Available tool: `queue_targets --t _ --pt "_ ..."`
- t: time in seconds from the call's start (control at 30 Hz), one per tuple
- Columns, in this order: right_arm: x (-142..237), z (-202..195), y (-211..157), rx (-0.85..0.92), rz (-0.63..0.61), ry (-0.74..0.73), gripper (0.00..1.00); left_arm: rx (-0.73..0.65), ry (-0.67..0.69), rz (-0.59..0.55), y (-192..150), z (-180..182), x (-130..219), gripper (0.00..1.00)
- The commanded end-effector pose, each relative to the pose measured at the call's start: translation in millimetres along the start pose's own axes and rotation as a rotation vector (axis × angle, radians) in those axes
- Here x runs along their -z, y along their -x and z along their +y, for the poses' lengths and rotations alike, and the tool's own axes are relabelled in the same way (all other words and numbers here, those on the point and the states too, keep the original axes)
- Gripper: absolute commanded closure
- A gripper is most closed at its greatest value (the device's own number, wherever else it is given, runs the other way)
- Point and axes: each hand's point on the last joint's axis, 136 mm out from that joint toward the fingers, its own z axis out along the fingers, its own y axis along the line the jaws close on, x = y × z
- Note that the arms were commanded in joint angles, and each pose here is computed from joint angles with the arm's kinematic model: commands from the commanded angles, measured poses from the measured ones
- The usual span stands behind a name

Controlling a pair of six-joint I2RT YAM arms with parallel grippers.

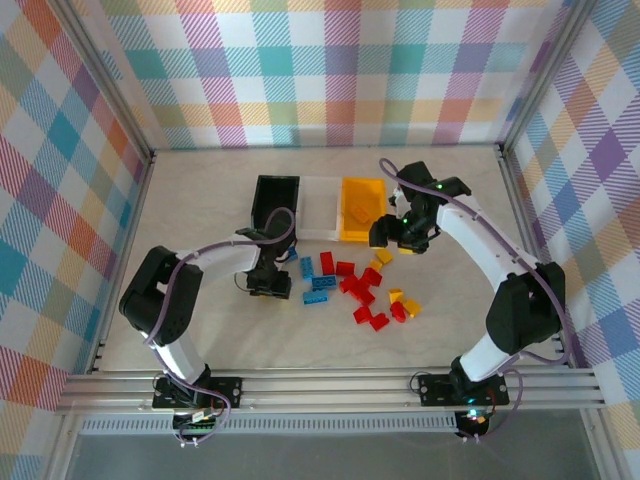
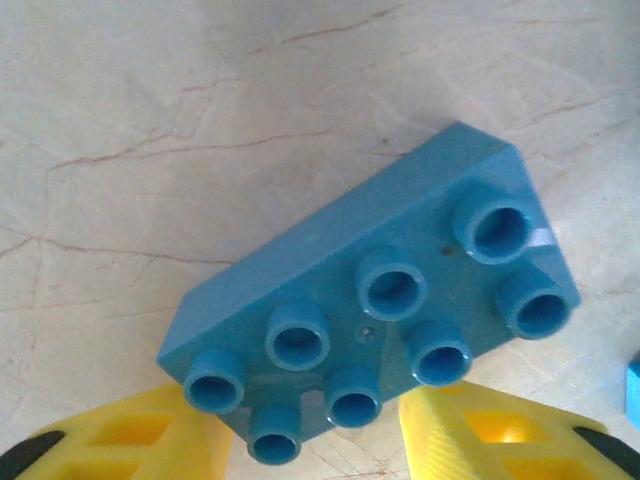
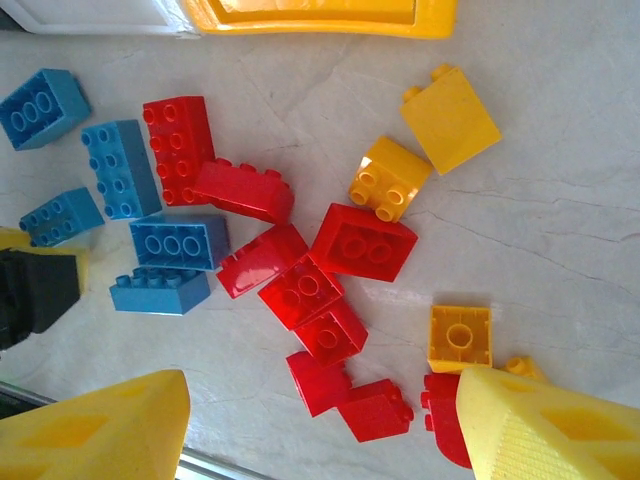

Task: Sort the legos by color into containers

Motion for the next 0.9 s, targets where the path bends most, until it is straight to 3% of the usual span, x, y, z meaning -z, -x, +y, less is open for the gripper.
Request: queue_targets --t 0.0,0.3,0.87 --pt "-3.8 4.4 1.6 -0.009 0.012 0.032 0.29 -0.053 -0.054 -0.002 -5.6 -17.1 -2.6 0.35" --pt "-2.1 3.9 -1.5 -0.011 0.01 0.037 0.28 -0.07 -0.028 -0.04 29.7 -25.4 -2.9 0.02" --pt "-7.0 3.5 -6.8 -0.022 0.026 0.048 0.28 -0.161 0.062 -0.087 85.7 -11.8 9.0 0.02"
